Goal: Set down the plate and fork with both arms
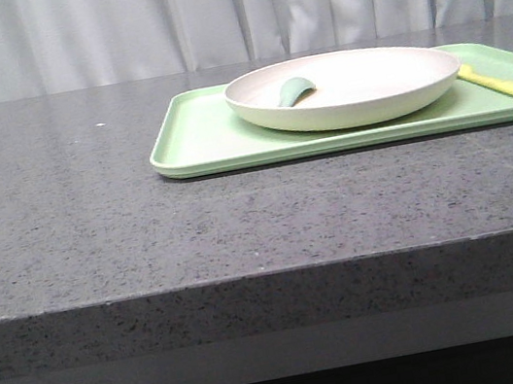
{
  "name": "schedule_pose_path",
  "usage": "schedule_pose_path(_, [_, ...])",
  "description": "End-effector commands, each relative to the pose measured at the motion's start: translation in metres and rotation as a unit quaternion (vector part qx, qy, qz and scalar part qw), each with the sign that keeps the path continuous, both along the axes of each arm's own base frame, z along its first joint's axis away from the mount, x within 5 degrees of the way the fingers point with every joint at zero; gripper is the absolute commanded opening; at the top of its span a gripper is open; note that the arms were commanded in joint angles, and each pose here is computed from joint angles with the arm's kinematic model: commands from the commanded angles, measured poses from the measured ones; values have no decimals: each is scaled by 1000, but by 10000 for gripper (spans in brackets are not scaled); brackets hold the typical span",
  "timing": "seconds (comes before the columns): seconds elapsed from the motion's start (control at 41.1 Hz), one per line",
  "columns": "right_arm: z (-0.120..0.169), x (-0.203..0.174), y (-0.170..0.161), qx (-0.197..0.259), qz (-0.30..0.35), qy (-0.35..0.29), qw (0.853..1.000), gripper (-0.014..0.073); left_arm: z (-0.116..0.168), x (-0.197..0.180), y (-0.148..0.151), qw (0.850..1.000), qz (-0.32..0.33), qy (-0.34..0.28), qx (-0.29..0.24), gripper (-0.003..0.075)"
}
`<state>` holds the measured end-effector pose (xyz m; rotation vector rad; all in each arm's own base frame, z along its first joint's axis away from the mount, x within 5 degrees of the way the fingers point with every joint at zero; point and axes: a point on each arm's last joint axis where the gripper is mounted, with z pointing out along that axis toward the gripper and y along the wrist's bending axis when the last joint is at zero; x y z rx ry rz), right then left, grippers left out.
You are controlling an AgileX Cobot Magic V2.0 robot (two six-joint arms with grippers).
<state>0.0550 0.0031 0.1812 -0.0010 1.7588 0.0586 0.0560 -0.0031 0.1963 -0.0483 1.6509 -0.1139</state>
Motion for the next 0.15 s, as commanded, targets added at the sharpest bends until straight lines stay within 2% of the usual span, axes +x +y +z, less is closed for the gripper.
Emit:
schedule_pose_path(0.0, [10,0,-1,-4,-5,-55,998,-69,7,-1,1,999,4,-48,-5,-18])
schedule_pose_path(0.122, [10,0,-1,-4,-5,-55,998,-69,7,-1,1,999,4,-48,-5,-18])
